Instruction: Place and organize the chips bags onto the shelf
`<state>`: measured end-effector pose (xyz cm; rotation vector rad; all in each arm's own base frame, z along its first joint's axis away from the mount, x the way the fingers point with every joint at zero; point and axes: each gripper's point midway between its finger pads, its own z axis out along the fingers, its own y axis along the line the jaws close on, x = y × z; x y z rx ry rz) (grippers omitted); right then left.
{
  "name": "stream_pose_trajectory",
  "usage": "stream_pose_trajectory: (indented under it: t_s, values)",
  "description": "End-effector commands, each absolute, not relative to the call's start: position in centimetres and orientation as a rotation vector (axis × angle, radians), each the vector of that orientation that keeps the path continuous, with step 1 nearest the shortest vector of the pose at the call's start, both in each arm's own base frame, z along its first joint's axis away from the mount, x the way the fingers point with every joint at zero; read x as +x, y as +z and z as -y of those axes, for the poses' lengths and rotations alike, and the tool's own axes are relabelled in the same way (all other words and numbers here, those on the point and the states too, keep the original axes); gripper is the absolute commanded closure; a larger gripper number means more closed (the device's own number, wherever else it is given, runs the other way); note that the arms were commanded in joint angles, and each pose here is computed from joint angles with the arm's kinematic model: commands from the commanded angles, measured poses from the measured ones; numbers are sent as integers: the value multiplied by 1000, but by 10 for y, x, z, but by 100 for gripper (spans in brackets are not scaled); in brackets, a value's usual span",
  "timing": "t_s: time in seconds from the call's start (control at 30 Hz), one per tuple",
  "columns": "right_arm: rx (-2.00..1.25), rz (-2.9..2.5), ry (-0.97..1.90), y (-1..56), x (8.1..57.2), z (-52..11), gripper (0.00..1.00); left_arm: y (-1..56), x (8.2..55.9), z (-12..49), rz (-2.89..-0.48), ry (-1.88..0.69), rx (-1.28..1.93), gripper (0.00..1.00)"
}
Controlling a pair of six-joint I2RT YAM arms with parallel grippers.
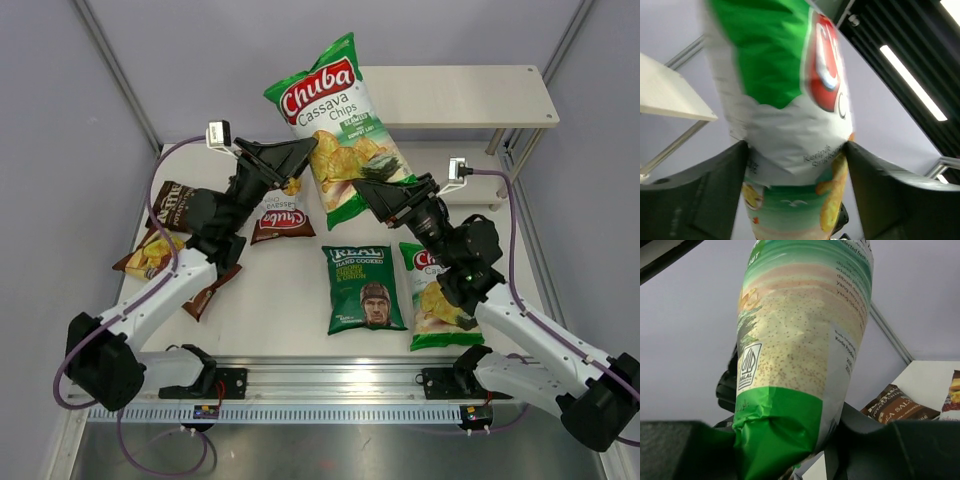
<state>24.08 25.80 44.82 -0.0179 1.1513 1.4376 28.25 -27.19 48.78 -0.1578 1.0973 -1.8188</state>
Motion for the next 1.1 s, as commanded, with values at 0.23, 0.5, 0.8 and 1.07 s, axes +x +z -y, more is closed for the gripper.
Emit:
stream_pose_trajectory:
  t_s: [0.23,0.5,0.8,1.07]
  values:
    - [163,-1139,1314,477,289,-228,80,463,295,206,-1355,-1183,-258,1]
    - [395,-1213,1274,482,347,-169,75,433,269,163,-1488,-900,-216,1]
    - [701,-1260,1250,468,406,-59,75,374,237,156,-1750,-698,74,1]
    - [810,-1355,1247,442,442,2,72,333,206,141,-1862,-605,241,1]
